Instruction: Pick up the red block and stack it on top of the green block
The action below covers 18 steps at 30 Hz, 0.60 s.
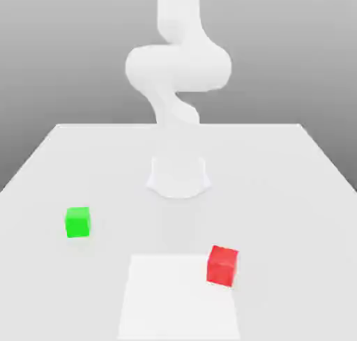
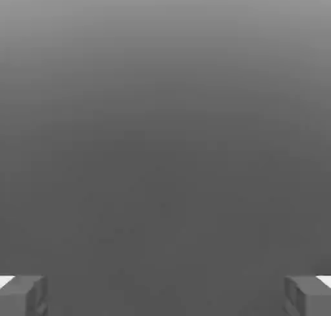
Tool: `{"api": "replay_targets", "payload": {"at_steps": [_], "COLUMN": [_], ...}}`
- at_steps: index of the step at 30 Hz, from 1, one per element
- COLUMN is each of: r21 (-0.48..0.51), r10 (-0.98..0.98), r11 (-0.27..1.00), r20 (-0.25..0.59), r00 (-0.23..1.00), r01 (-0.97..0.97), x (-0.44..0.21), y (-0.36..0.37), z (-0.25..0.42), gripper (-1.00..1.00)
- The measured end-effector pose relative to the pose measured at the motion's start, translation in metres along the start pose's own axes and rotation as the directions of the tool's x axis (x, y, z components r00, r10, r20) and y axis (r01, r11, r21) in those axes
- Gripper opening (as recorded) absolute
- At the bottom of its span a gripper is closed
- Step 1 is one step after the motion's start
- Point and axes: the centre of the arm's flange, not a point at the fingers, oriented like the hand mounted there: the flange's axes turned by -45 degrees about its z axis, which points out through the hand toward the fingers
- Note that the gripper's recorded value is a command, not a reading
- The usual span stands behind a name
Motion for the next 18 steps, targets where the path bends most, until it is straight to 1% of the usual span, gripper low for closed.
{"api": "replay_targets", "payload": {"at_steps": [4, 9, 13, 18], "r21": [0.110, 0.256, 0.377, 0.521], "r10": [-0.198, -0.443, -0.628, -0.819], "r11": [0.977, 0.887, 0.767, 0.569], "r20": [0.127, 0.233, 0.278, 0.288], "r00": [0.972, 0.866, 0.727, 0.496], "r01": [0.184, 0.385, 0.519, 0.637], "x": [-0.031, -0.092, -0.157, -0.247], "y": [-0.012, -0.041, -0.067, -0.088], "z": [0.101, 0.202, 0.264, 0.314], "gripper": [0.00, 0.00, 0.00, 0.00]}}
